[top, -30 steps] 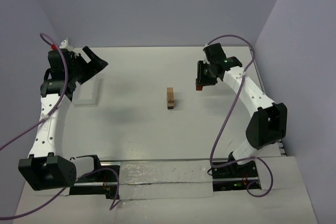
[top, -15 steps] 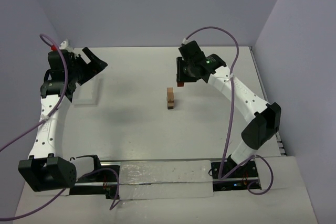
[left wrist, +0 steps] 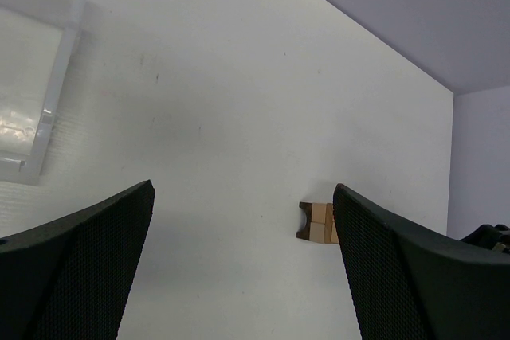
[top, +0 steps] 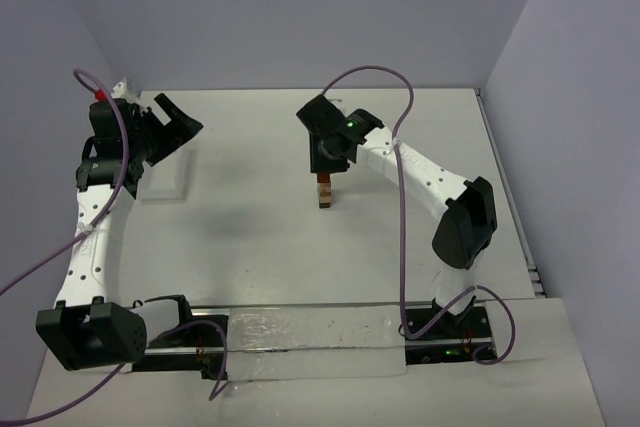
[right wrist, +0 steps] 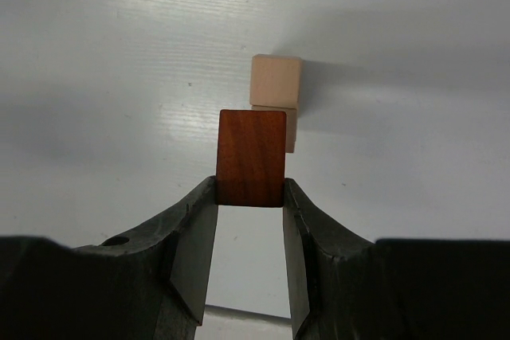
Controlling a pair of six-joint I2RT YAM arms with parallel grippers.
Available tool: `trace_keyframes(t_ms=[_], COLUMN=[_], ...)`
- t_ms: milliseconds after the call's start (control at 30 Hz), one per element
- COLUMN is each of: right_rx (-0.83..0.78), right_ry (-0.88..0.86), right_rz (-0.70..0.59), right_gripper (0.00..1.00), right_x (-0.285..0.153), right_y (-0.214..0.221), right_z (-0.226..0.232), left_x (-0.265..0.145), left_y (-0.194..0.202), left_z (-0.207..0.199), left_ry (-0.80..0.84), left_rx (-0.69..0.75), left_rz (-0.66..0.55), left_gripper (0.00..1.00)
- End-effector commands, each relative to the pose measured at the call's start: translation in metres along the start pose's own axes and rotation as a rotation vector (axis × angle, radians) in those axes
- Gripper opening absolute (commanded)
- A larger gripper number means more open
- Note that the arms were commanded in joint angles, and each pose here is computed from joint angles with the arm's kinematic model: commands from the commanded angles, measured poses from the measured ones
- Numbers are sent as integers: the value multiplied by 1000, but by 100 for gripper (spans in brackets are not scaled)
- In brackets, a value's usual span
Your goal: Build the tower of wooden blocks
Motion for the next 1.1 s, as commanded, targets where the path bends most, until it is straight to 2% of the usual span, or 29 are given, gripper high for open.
trace_keyframes(t_ms=[0,233,1067], right_rx=[24,-9,-29], right_ry=[-11,1,15], right_rz=[-26,17,32], right_gripper=[0,0,1], right_x=[-3,16,34], right_y=[-11,-3,-14], right_z=[11,15,-4], left_x=[3,1,10], left_y=[-5,-2,-2], left_z=[-4,-2,1], left_ry=[38,39,41], left_rx=[9,10,-22], left_rz=[-16,-18,15], left_gripper=[99,99,99])
Point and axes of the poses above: each gripper's point midway between its finger pads, its own x axis out along the fingers, its own z axis along the line the jaws close on, y = z × x, the point moved 7 cm from there along -x, back along the fingers, and after that the axes turned 10 degrees about -x, right-handed, at the moved point
